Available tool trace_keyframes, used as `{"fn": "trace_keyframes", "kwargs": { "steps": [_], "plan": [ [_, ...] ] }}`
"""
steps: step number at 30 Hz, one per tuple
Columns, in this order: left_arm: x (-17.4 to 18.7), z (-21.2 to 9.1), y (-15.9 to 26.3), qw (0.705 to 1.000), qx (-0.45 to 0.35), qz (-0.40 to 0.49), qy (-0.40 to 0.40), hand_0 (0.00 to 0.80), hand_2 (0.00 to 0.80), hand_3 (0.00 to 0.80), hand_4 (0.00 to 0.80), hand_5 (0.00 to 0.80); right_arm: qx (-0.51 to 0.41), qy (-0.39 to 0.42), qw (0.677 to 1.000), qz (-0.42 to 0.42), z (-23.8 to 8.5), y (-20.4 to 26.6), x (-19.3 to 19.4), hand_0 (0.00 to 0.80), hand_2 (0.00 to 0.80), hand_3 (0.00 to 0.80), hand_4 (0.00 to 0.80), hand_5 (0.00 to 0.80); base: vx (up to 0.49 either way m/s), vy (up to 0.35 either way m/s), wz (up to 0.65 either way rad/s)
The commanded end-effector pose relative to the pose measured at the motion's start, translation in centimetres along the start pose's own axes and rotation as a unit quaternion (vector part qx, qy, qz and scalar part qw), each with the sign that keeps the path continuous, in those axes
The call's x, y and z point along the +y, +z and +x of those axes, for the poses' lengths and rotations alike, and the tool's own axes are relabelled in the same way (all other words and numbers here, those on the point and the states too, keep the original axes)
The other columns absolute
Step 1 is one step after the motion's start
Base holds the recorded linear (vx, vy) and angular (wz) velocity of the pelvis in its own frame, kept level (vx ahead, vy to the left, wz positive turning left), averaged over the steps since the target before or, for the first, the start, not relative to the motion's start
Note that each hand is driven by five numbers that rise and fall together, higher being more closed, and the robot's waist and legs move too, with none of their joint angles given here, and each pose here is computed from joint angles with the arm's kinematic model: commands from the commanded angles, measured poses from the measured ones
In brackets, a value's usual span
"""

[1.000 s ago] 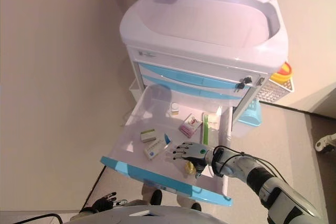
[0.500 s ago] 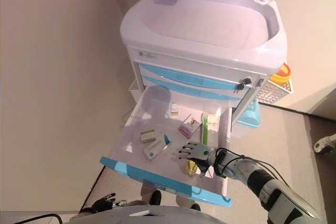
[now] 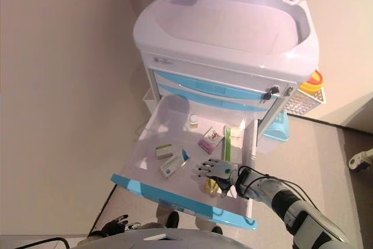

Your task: Open the drawer and pick up the medicine

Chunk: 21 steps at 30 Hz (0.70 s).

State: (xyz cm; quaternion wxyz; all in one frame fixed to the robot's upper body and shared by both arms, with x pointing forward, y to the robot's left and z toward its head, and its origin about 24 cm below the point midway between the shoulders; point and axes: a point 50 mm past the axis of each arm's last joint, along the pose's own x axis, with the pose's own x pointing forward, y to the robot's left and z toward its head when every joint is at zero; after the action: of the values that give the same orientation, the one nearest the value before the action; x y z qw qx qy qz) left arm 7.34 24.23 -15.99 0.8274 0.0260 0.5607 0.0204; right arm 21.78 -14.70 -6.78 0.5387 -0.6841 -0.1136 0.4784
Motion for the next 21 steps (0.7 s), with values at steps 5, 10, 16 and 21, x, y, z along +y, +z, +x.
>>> {"fn": "trace_keyframes", "kwargs": {
  "steps": [5, 10, 16, 21],
  "plan": [
    [-1.01, 0.39, 0.34, 0.999, 0.007, 0.031, -0.013, 0.000, 0.000, 0.000, 0.000, 0.000, -0.020, -0.022, 1.000, -0.009, 0.57, 0.77, -0.78, 0.000, 0.000, 0.000, 0.000, 0.000, 0.000, 0.000, 0.00],
    [-1.09, 0.40, 0.30, 0.999, 0.008, 0.031, -0.012, 0.000, 0.000, 0.000, 0.000, 0.000, -0.020, -0.018, 1.000, -0.007, 0.57, 0.88, -0.64, 0.000, 0.000, 0.000, 0.000, 0.000, 0.000, 0.000, 0.00],
    [-1.12, 0.40, 0.27, 0.999, 0.009, 0.030, -0.012, 0.000, 0.000, 0.000, 0.000, 0.000, -0.017, -0.016, 1.000, -0.005, 0.57, 0.93, -0.35, 0.000, 0.000, 0.000, 0.000, 0.000, 0.000, 0.000, 0.00],
    [-1.00, 0.36, 0.11, 0.999, 0.009, 0.031, -0.011, 0.000, 0.000, 0.000, 0.000, 0.000, -0.017, -0.015, 1.000, -0.006, 0.49, 0.92, -0.27, 0.000, 0.000, 0.000, 0.000, 0.000, 0.000, 0.000, 0.00]
  ]
}}
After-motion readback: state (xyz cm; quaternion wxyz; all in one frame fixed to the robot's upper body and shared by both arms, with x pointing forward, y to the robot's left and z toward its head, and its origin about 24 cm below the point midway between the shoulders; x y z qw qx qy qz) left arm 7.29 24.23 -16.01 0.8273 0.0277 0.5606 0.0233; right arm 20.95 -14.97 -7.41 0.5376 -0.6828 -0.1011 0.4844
